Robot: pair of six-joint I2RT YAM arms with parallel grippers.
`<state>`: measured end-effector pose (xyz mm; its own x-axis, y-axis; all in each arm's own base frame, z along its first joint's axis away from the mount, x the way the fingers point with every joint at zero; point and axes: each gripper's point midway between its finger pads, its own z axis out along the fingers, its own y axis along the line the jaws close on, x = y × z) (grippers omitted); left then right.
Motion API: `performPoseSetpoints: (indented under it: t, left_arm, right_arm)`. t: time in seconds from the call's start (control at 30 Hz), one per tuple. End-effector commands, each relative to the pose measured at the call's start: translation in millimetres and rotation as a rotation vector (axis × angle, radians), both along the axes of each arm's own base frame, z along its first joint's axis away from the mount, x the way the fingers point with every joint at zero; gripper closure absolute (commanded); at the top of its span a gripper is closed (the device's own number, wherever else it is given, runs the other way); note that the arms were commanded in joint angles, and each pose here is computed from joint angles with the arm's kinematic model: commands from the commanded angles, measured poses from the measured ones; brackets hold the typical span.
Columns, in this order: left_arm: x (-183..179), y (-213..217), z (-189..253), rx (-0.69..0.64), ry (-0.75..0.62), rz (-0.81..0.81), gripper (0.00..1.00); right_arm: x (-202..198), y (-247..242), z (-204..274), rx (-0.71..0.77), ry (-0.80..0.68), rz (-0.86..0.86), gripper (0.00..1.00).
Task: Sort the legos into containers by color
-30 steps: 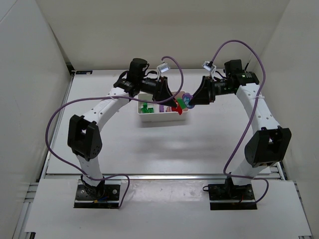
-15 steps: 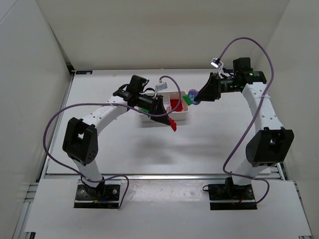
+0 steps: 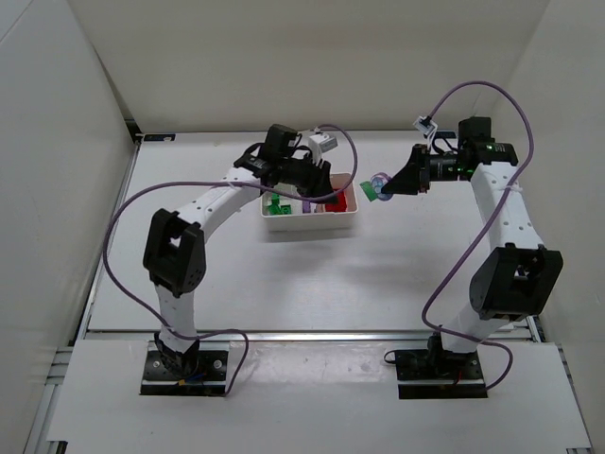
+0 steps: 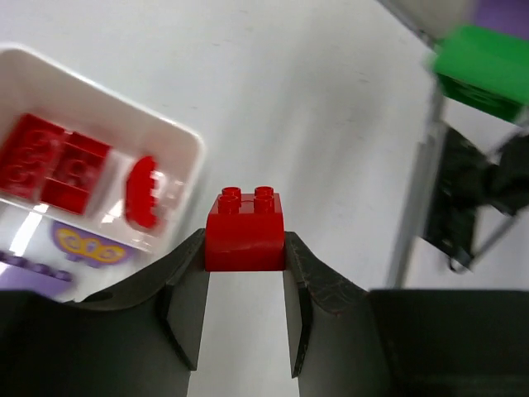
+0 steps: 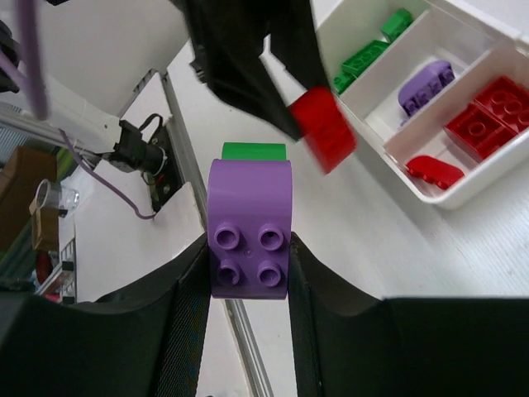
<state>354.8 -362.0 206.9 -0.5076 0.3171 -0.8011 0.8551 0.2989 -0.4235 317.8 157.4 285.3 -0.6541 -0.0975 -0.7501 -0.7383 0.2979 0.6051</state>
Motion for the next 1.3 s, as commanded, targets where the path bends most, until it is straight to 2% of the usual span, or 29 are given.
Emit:
performPoseSetpoints:
  t: [0.0, 0.13, 0.23, 0.27, 0.3, 0.37, 0.4, 0.43, 0.47, 0.57, 0.7, 0.73, 0.77, 0.8, 0.83, 0.87, 0.93, 0.97, 1.0, 1.07, 1.27]
  left_arm:
    - [44.6, -3.8, -18.6, 0.1, -0.041, 0.182, 0.86]
    - [73.5, -2.9, -35.7, 0.162, -0.056, 0.287, 0.86]
    - [85.2, -5.9, -49.1, 0.189, -0.074, 0.291, 0.85]
    - [90.4, -7.1, -48.4, 0.189, -0.087, 0.299, 0.82]
    - [94.5, -6.7, -52.0, 0.197, -0.091, 0.305, 0.77]
    - [99.7, -7.3, -61.9, 0.215, -0.09, 0.31, 0.62]
    - [101.7, -9.1, -61.8, 0.212, -0.091, 0.308, 0.48]
    - [101.0, -11.3, -62.8, 0.21, -0.09, 0.296, 0.42]
    - [101.8, -12.6, -62.0, 0.202, -0.089, 0.292, 0.31]
    - [90.3, -22.4, -39.4, 0.124, -0.087, 0.215, 0.19]
    - [59.7, -27.4, 12.5, -0.083, -0.05, 0.045, 0.13]
    - [51.7, -25.5, 22.4, -0.128, -0.001, 0.019, 0.13]
    - [29.5, -23.7, 50.6, -0.209, 0.016, -0.083, 0.13]
    - [24.2, -18.2, 62.1, -0.263, 0.014, -0.12, 0.14]
    - [1.3, -14.1, 77.0, -0.324, 0.055, -0.238, 0.15]
    - [-13.1, -8.6, 93.2, -0.354, 0.117, -0.272, 0.16]
    - [-35.7, -0.7, 97.3, -0.386, 0.175, -0.374, 0.18]
    - [-45.7, 2.7, 106.8, -0.395, 0.22, -0.386, 0.18]
    - [-50.5, 2.5, 110.4, -0.413, 0.19, -0.417, 0.18]
    - [-67.4, 7.5, 104.3, -0.405, 0.257, -0.457, 0.18]
    - [-70.1, 5.0, 102.1, -0.413, 0.245, -0.453, 0.18]
  right_arm:
    - [-3.9, -9.8, 13.8, -0.017, -0.061, -0.045, 1.0]
    - [-4.5, -16.3, 13.4, -0.017, -0.056, -0.068, 1.0]
    - [-3.2, -20.4, 12.4, -0.02, -0.054, -0.083, 1.0]
    - [-3.6, -20.8, 12.5, -0.02, -0.056, -0.083, 1.0]
    - [-4.0, -21.8, 12.8, -0.021, -0.054, -0.086, 1.0]
    - [-4.6, -21.3, 12.9, -0.021, -0.06, -0.082, 1.0]
    - [-4.8, -21.5, 12.3, -0.019, -0.058, -0.082, 1.0]
    - [-5.2, -21.4, 11.7, -0.018, -0.055, -0.081, 1.0]
    - [-5.2, -20.4, 11.4, -0.011, -0.053, -0.075, 1.0]
    - [-2.0, -20.5, 6.2, -0.002, -0.03, -0.072, 1.0]
    - [3.9, -20.2, 2.7, 0.008, -0.018, -0.064, 1.0]
    - [3.3, -18.0, 5.7, 0.032, -0.016, -0.048, 1.0]
    - [4.5, -16.8, 5.8, 0.05, -0.003, -0.039, 1.0]
    - [4.7, -15.6, 8.4, 0.069, -0.001, -0.029, 1.0]
    - [5.8, -13.6, 12.5, 0.087, -0.005, -0.018, 1.0]
    - [7.6, -11.1, 13.1, 0.11, 0.006, -0.003, 1.0]
    - [10.8, -6.0, 16.0, 0.118, 0.017, 0.01, 1.0]
    - [13.2, -3.6, 15.6, 0.128, 0.026, 0.022, 1.0]
    - [13.7, -0.8, 17.1, 0.135, 0.024, 0.035, 1.0]
    - [14.2, 5.0, 27.0, 0.177, 0.022, 0.073, 1.0]
    - [12.1, 16.0, 41.9, 0.264, 0.062, 0.143, 1.0]
